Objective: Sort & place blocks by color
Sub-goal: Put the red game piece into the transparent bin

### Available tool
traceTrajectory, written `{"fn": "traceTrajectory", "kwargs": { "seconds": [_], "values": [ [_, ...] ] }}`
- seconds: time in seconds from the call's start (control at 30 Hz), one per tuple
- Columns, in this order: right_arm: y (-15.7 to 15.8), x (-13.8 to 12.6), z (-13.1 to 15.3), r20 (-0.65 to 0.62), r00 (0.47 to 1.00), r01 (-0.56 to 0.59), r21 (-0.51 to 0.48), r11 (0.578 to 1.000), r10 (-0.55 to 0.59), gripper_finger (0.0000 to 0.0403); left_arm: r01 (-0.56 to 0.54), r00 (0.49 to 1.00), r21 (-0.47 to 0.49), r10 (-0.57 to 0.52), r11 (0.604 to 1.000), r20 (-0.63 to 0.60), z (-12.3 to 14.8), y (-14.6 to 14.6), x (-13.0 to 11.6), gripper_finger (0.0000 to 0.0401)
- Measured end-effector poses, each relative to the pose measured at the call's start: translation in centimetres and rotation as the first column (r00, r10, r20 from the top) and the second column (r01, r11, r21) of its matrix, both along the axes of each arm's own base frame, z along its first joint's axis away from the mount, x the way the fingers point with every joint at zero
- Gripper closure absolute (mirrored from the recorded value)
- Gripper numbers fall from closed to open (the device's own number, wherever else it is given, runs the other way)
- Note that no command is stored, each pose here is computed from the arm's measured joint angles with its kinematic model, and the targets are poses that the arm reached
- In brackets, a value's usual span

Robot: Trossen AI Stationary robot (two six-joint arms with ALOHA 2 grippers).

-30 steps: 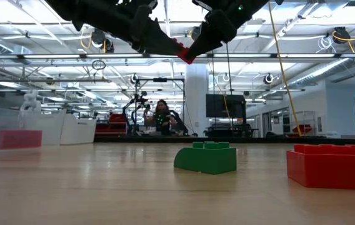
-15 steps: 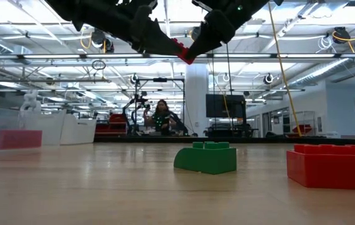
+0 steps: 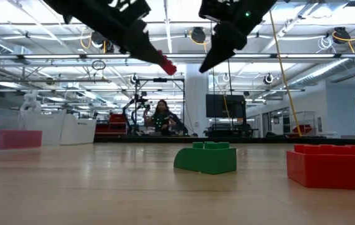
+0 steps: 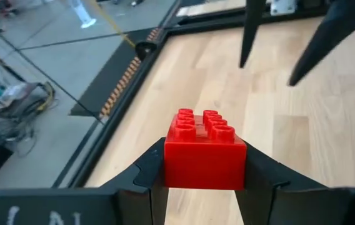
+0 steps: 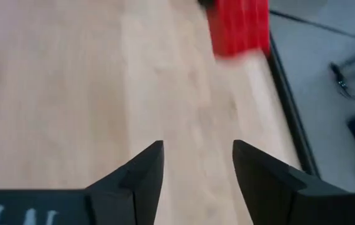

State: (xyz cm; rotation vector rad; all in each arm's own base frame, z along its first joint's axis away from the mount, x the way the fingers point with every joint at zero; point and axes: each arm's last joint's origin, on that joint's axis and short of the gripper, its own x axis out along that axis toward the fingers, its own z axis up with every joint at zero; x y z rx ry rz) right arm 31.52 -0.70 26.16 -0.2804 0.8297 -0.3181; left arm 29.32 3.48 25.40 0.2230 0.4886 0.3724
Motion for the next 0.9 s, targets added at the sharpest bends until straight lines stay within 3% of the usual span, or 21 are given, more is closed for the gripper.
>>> {"fn": "traceTrajectory", "kwargs": {
  "seconds": [0.23,0.33,0.43,0.53,0.77,0.9],
  "values": [
    [-0.2,-1.1,-2.1,-0.074,0.995,0.060,-0.042,0.997,-0.063,0.0203,-0.077,0.997,-0.083,0.076,0.994,-0.016,1.5,-0.9,-2.5,0.0267],
    [-0.2,-1.8,-3.5,-0.111,0.991,0.078,-0.030,0.997,-0.081,0.0202,-0.181,0.979,-0.122,0.167,0.976,-0.116,1.2,-1.5,-4.4,0.0267],
    [-0.2,-2.6,-5.3,-0.146,0.984,0.098,-0.018,0.995,-0.100,0.0202,-0.294,0.942,-0.215,0.245,0.931,-0.228,0.6,-2.1,-6.4,0.0267],
    [-0.2,-3.3,-7.0,-0.141,0.983,0.120,-0.001,0.993,-0.119,0.0202,-0.413,0.891,-0.292,0.315,0.863,-0.327,0.2,-2.9,-8.5,0.0267],
    [-0.2,-4.9,-9.9,-0.151,0.979,0.144,0.015,0.990,-0.140,0.0202,-0.560,0.794,-0.321,0.383,0.764,-0.473,-0.2,-5.3,-12.0,0.0267],
    [-0.2,-5.9,-10.2,-0.143,0.978,0.161,0.042,0.986,-0.154,0.0202,-0.636,0.728,-0.306,0.421,0.708,-0.541,-0.5,-6.3,-13.4,0.0267]
  ]
}}
